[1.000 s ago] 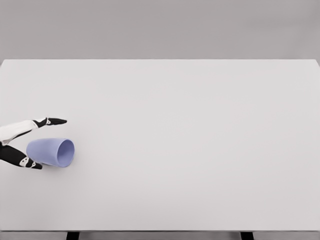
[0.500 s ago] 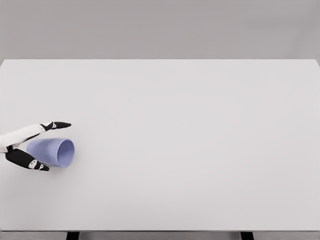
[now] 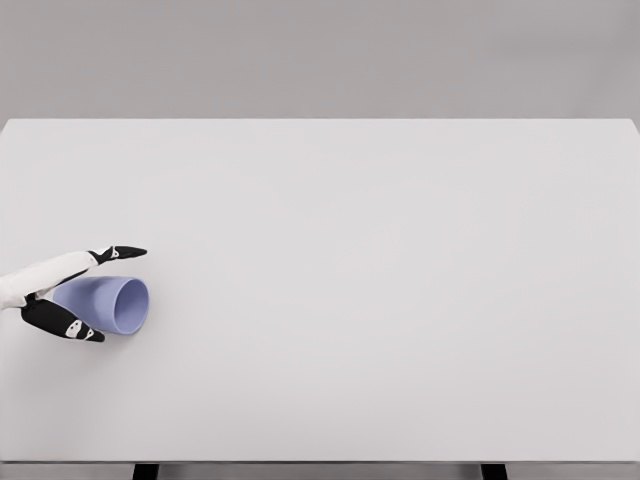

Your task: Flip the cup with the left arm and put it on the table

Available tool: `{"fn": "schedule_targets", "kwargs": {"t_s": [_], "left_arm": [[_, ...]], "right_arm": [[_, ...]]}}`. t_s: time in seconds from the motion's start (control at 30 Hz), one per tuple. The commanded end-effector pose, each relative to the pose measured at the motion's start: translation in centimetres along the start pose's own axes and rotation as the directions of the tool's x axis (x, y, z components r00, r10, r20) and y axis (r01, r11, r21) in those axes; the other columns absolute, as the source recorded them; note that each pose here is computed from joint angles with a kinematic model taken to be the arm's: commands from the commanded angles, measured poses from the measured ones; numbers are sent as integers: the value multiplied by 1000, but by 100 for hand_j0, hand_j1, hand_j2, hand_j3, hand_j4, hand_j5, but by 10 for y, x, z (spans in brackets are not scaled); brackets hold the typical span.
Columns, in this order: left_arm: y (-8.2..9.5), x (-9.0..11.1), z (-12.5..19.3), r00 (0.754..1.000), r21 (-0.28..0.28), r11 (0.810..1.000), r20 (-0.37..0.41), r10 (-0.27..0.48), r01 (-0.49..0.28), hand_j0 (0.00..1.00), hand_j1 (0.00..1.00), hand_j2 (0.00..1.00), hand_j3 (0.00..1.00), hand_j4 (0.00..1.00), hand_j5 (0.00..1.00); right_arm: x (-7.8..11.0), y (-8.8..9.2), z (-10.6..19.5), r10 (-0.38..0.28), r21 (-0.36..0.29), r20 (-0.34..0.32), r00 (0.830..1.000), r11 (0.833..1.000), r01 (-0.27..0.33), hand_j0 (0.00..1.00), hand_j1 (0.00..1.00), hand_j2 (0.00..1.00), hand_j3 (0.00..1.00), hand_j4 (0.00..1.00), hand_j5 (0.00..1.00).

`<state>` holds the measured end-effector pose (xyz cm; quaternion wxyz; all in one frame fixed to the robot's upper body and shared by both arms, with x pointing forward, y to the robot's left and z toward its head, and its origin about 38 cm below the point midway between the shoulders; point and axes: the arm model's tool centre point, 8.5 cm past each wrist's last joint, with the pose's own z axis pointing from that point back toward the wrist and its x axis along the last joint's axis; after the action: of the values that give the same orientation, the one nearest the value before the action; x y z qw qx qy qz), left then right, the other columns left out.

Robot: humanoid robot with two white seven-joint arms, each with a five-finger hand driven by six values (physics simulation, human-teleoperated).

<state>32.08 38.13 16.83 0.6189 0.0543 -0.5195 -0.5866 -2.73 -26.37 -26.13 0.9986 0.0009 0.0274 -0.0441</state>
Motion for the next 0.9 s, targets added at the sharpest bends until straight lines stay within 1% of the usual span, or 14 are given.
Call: {"fn": "schedule_targets", "kwargs": {"t_s": [0.0, 0.2, 0.4, 0.43, 0.47, 0.8, 0.87], "left_arm": [[0, -1, 0, 1000, -1, 1000, -11, -8, 8, 100, 100, 100, 100, 100, 100], [-3, 0, -3, 1000, 1, 1000, -5, 0, 0, 100, 100, 100, 100, 100, 100], [-7, 0, -6, 1000, 3, 1000, -5, -11, 11, 100, 100, 100, 100, 100, 100], [-8, -3, -7, 1000, 3, 1000, -29, -6, 6, 100, 100, 100, 100, 100, 100], [-8, -3, -7, 999, 3, 1000, -34, -6, 6, 100, 100, 100, 100, 100, 100], [-10, -4, -9, 999, 4, 1000, -34, 2, -2, 100, 100, 100, 100, 100, 100], [-14, -3, -11, 999, -1, 1000, -34, -7, 7, 100, 100, 100, 100, 100, 100]], "right_arm": [[0, 0, 0, 0, 0, 0, 1000, 1000, 0, 100, 100, 100, 100, 100, 100], [0, 0, 0, 0, 0, 0, 1000, 1000, 0, 100, 100, 100, 100, 100, 100], [0, 0, 0, 0, 0, 0, 1000, 1000, 0, 100, 100, 100, 100, 100, 100], [0, 0, 0, 0, 0, 0, 1000, 1000, 0, 100, 100, 100, 100, 100, 100], [0, 0, 0, 0, 0, 0, 1000, 1000, 0, 100, 100, 100, 100, 100, 100], [0, 0, 0, 0, 0, 0, 1000, 1000, 0, 100, 100, 100, 100, 100, 100], [0, 0, 0, 0, 0, 0, 1000, 1000, 0, 100, 100, 100, 100, 100, 100]]}}
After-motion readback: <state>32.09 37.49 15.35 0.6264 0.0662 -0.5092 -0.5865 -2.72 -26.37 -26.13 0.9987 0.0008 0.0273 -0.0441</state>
